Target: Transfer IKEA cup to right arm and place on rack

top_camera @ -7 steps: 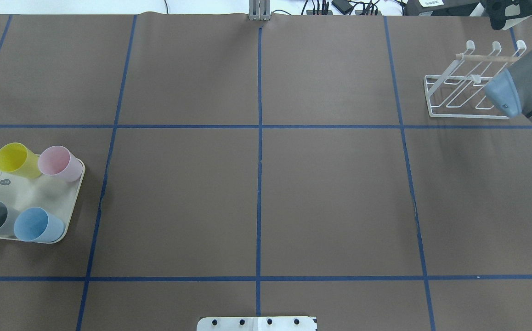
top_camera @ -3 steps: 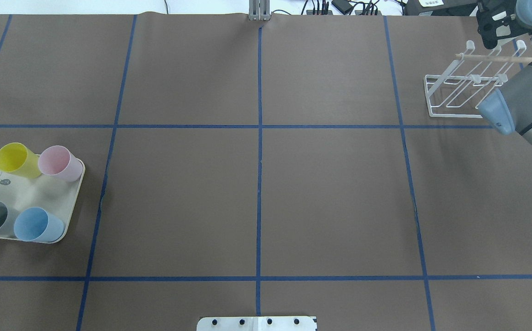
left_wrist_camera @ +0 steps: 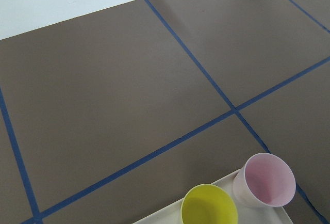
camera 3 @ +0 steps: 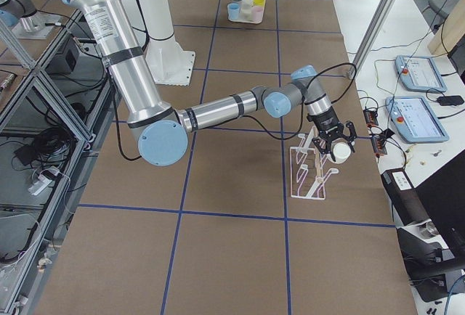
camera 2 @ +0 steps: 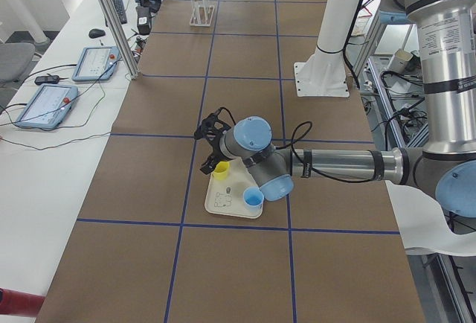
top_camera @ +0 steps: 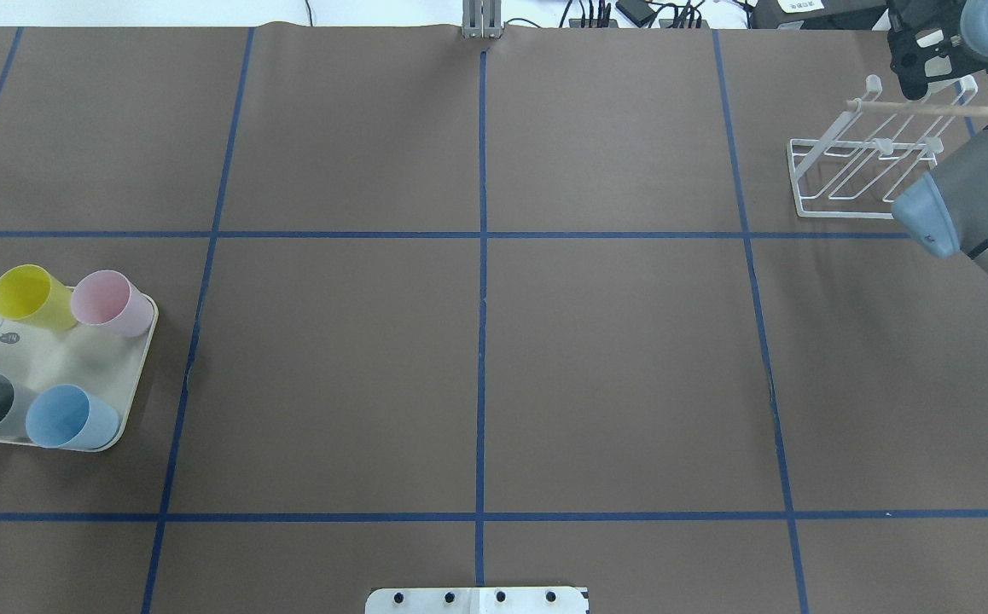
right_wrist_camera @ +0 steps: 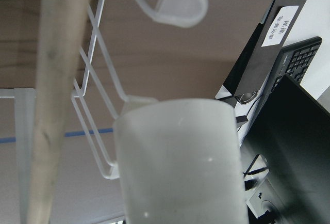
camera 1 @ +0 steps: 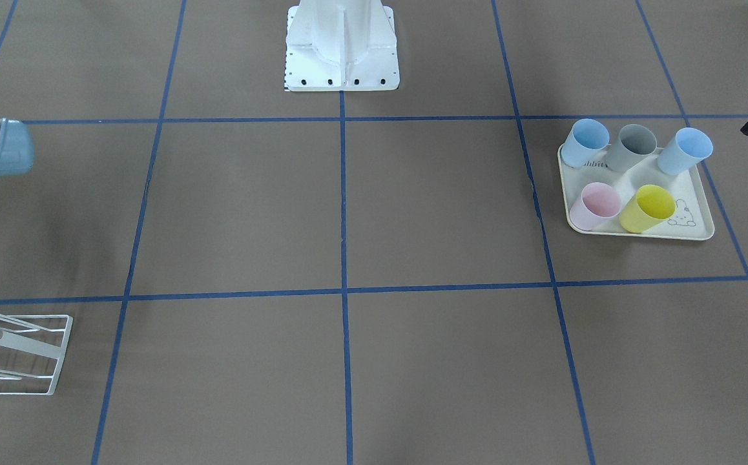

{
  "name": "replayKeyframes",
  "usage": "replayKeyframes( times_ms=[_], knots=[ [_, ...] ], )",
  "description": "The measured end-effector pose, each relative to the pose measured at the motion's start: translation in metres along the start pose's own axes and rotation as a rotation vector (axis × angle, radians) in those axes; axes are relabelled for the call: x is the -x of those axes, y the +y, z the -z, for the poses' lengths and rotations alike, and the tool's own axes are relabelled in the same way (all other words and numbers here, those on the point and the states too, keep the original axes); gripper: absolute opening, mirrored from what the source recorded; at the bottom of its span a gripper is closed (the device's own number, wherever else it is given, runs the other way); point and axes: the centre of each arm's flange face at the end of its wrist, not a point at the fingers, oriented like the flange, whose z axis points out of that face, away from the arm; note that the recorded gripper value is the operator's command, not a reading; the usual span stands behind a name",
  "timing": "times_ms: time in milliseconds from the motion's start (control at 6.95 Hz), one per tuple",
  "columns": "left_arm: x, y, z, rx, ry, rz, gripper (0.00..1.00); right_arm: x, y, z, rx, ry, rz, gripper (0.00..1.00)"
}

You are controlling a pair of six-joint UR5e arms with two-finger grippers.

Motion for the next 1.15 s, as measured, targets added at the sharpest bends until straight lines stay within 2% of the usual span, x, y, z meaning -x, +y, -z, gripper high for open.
replayKeyframes(
  times_ms=[431,719,863,1007,1150],
  knots=[
    [0.000,0.000,0.000,0.000,0.000,0.002,1.00,0.010,-0.015,-0.003,0.013,0.000,0.021,0.00],
    [0.000,0.000,0.000,-0.001,0.000,0.005,1.00,0.016,-0.025,-0.003,0.034,0.009,0.044,0.35],
    [0.000,0.000,0.000,-0.001,0.000,0.007,1.00,0.017,-0.031,-0.002,0.043,0.017,0.052,0.64],
    [0.000,0.000,0.000,0.000,0.001,0.009,1.00,0.018,-0.035,-0.002,0.049,0.023,0.057,0.98],
    [0.000,0.000,0.000,0.000,0.001,0.010,1.00,0.019,-0.039,-0.001,0.056,0.029,0.058,0.99]
  ],
)
